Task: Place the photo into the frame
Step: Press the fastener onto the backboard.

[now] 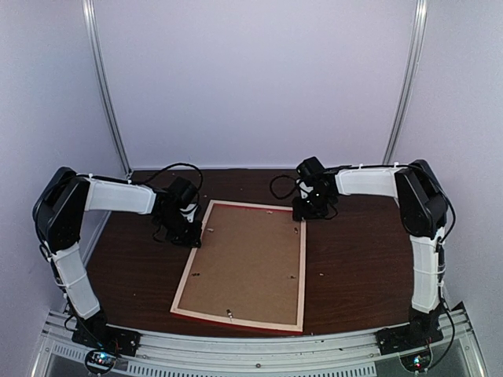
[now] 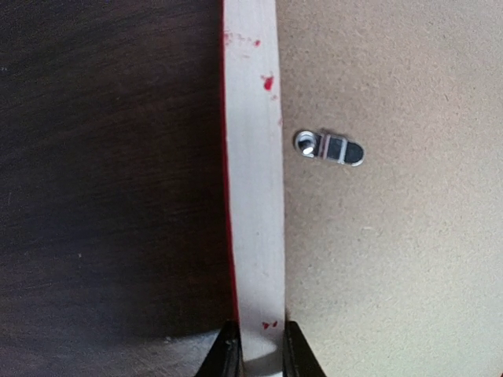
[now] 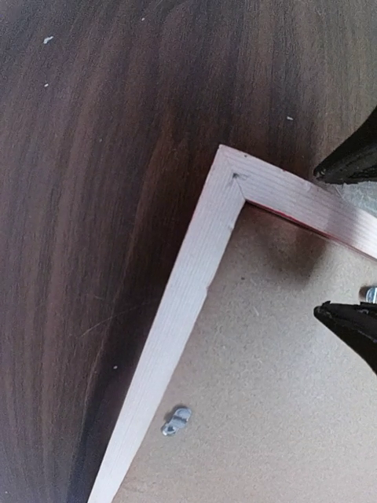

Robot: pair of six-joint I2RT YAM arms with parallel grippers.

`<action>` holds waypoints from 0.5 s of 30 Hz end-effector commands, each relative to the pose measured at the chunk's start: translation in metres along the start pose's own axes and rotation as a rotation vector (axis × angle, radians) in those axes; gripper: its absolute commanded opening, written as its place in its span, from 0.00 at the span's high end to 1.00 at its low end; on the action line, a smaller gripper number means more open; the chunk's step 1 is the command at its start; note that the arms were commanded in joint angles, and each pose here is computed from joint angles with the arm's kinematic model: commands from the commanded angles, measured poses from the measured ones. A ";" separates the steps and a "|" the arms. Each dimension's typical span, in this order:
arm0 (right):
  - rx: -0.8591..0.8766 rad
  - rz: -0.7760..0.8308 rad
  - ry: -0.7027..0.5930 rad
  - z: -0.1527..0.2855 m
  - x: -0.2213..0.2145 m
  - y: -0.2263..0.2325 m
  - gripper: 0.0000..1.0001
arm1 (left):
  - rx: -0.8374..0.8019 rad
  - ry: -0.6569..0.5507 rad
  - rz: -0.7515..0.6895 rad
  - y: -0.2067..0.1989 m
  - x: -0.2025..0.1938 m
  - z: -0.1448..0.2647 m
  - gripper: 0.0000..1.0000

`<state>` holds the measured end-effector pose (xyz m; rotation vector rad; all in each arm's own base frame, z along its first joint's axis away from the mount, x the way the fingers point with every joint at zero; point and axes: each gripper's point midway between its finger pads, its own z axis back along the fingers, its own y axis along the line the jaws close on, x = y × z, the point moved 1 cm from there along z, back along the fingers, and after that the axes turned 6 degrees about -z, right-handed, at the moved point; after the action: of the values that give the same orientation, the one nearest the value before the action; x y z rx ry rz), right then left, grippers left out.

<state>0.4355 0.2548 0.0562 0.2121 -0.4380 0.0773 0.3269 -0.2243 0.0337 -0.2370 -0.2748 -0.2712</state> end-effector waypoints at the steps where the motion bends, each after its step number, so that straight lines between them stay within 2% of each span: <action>1: -0.023 -0.008 -0.002 0.007 -0.002 -0.007 0.48 | -0.007 0.052 0.007 -0.005 -0.020 -0.004 0.84; 7: 0.025 -0.010 0.040 0.019 -0.022 -0.006 0.45 | -0.001 0.042 0.009 -0.007 -0.019 -0.001 0.83; 15: 0.050 0.000 0.086 0.014 -0.038 -0.001 0.40 | -0.003 0.037 0.004 -0.008 -0.018 0.000 0.83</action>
<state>0.4015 0.2444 0.0441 0.2233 -0.3548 0.0896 0.3256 -0.2248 0.0343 -0.2219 -0.2880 -0.2533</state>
